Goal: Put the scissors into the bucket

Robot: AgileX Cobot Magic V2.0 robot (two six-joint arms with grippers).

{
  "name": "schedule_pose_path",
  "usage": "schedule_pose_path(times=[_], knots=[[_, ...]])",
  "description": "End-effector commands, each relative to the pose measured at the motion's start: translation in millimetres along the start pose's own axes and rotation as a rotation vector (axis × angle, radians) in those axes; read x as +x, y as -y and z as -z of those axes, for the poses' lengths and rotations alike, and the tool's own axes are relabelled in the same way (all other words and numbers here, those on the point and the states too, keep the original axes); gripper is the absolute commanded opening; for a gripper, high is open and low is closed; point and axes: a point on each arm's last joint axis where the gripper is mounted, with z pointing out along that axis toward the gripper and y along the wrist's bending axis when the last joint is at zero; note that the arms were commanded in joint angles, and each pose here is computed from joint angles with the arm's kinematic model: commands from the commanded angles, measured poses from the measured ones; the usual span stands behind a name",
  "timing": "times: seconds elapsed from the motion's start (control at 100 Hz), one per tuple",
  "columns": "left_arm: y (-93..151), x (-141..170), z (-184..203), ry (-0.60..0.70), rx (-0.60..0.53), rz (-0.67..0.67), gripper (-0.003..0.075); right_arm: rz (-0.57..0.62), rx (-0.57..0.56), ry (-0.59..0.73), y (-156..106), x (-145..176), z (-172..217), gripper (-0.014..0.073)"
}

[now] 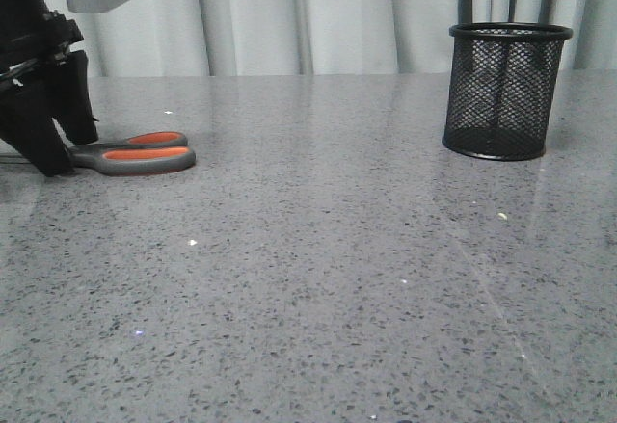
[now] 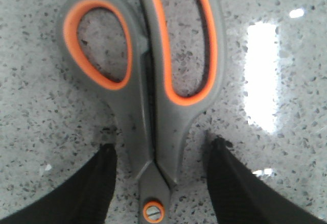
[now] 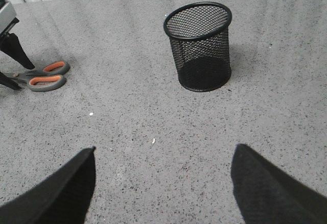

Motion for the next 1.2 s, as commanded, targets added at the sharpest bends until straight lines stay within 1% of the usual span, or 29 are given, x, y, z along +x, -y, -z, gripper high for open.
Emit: schedule_pose_path(times=[0.0, 0.08, 0.15, 0.22, 0.33, 0.46, 0.58, 0.74, 0.87, 0.95, 1.01, 1.14, 1.19], knots=[[-3.8, -5.3, 9.8, 0.021, -0.058, -0.005, 0.0377, 0.003, -0.006, 0.075, -2.0, -14.4, 2.6, 0.0501], [-3.7, -5.7, 9.2, 0.026, -0.054, -0.001, 0.0372, 0.003, -0.006, 0.075, -2.0, -14.4, 2.6, 0.0501], [-3.2, -6.3, 9.2, 0.033, -0.047, 0.002, 0.0350, 0.003, -0.006, 0.075, -2.0, -14.4, 2.6, 0.0501], [-2.6, -6.6, 9.2, 0.037, -0.041, 0.004, 0.0307, 0.002, -0.007, 0.075, -2.1, -14.5, 2.6, 0.0501], [-0.8, -6.7, 9.1, 0.037, -0.022, 0.004, 0.0214, 0.002, -0.008, 0.073, -2.1, -14.2, 2.6, 0.0501], [-0.7, -7.5, 9.1, 0.046, -0.020, 0.035, 0.0115, 0.002, -0.011, 0.060, -2.4, -13.1, 2.5, 0.0501], [-0.3, -8.7, 10.9, 0.058, -0.022, 0.077, 0.0062, 0.002, -0.013, 0.048, -2.6, -12.0, 2.4, 0.0501], [1.8, -10.5, 19.2, 0.064, -0.041, 0.094, 0.0007, 0.002, -0.016, 0.037, -2.9, -11.0, 2.4, 0.0501], [5.5, -13.9, 33.8, 0.078, -0.079, 0.087, -0.0012, -0.010, -0.028, 0.039, -3.9, -11.2, 2.4, 0.0501], [8.9, -17.8, 48.7, 0.101, -0.127, 0.082, -0.0012, -0.039, -0.055, 0.045, -6.3, -11.8, 2.6, 0.0501], [10.8, -20.6, 59.6, 0.119, -0.172, 0.079, -0.0012, -0.063, -0.086, 0.052, -9.1, -12.6, 2.8, 0.0501], [19.5, -30.5, 91.0, 0.194, -0.286, 0.080, -0.0012, -0.030, -0.171, 0.071, -16.8, -14.3, 3.9, 0.0501], [24.2, -35.2, 103.7, 0.233, -0.326, 0.081, -0.0012, -0.031, -0.226, 0.093, -21.7, -16.3, 5.0, 0.0501]])
